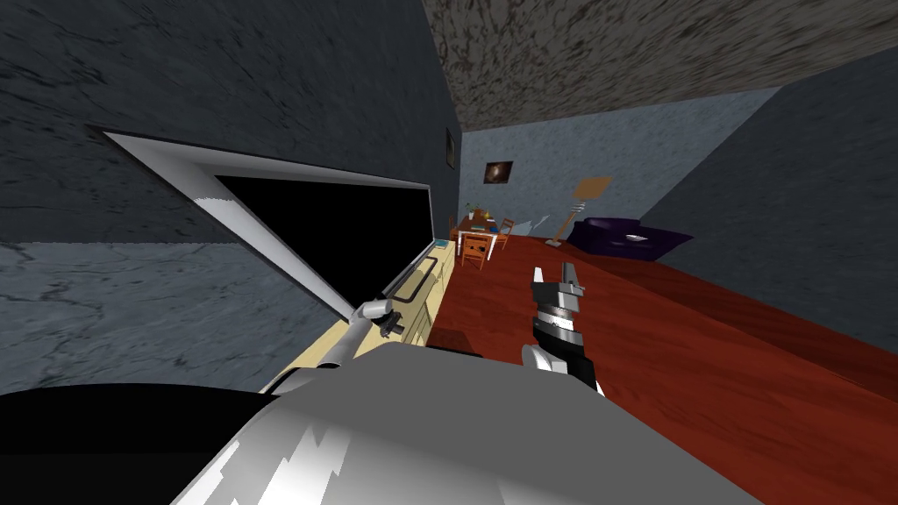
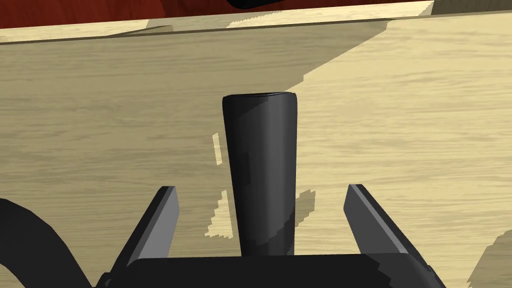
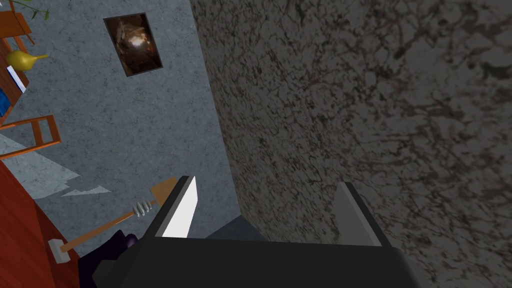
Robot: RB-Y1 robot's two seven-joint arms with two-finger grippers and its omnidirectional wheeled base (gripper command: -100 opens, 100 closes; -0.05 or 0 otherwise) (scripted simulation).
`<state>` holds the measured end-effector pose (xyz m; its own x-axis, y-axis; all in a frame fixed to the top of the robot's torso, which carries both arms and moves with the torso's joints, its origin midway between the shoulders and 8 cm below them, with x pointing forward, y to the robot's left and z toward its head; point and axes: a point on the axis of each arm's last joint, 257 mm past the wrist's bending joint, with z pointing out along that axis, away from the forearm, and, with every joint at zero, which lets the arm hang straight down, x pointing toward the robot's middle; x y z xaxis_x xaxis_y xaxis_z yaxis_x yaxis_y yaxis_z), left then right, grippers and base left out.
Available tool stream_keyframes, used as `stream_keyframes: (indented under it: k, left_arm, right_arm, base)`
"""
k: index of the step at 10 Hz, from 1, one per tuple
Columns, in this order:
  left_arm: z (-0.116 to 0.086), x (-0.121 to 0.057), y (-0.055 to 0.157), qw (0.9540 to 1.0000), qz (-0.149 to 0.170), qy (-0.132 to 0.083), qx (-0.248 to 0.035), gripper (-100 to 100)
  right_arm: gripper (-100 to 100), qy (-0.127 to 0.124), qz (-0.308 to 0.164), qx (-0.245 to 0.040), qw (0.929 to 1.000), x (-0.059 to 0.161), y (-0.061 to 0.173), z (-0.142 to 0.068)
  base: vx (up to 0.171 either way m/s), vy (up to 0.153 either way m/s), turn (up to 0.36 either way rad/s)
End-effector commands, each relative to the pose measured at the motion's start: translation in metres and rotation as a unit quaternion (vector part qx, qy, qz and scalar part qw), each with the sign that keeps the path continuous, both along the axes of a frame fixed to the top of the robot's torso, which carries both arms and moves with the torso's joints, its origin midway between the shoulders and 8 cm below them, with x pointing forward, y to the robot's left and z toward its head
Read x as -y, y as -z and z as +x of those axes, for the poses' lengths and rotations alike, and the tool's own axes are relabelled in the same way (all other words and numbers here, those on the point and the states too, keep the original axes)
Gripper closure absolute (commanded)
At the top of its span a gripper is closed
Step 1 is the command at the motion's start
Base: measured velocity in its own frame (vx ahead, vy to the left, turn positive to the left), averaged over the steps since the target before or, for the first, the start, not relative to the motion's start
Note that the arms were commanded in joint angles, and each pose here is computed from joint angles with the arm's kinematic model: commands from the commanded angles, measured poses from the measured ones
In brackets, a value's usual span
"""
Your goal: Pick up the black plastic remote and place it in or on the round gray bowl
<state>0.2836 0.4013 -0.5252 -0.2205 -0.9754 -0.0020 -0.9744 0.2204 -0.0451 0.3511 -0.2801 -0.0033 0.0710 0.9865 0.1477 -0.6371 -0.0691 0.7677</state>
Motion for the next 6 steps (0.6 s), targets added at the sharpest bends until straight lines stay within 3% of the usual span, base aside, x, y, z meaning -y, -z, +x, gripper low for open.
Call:
stream_keyframes:
  k: [1, 4, 5, 6]
  left_arm:
    - [-0.0010, 0.0048, 0.0076, 1.0000, 0.000, -0.002, 0.002, -100]
    - [-0.0045, 0.0088, 0.0145, 1.0000, 0.000, -0.004, 0.001, -100]
    - [-0.0043, 0.0088, 0.0152, 1.0000, 0.000, -0.004, 0.002, 100]
    - [-0.0043, 0.0088, 0.0151, 1.0000, 0.000, -0.004, 0.002, 100]
  right_arm:
    - [0, 0.000, 0.000, 0.000, 1.0000, 0.0000, 0.0000, 0.0000]
    - [0, 0.000, 0.000, 0.000, 1.0000, 0.0000, 0.0000, 0.0000]
    - [0, 0.000, 0.000, 0.000, 1.0000, 0.0000, 0.0000, 0.0000]
    - [0, 0.000, 0.000, 0.000, 1.0000, 0.0000, 0.0000, 0.0000]
  base:
    - [0.006, 0.034, -0.029]
    - [0.003, 0.028, -0.025]
    - [0.000, 0.000, 0.000]
    - [0.000, 0.000, 0.000]
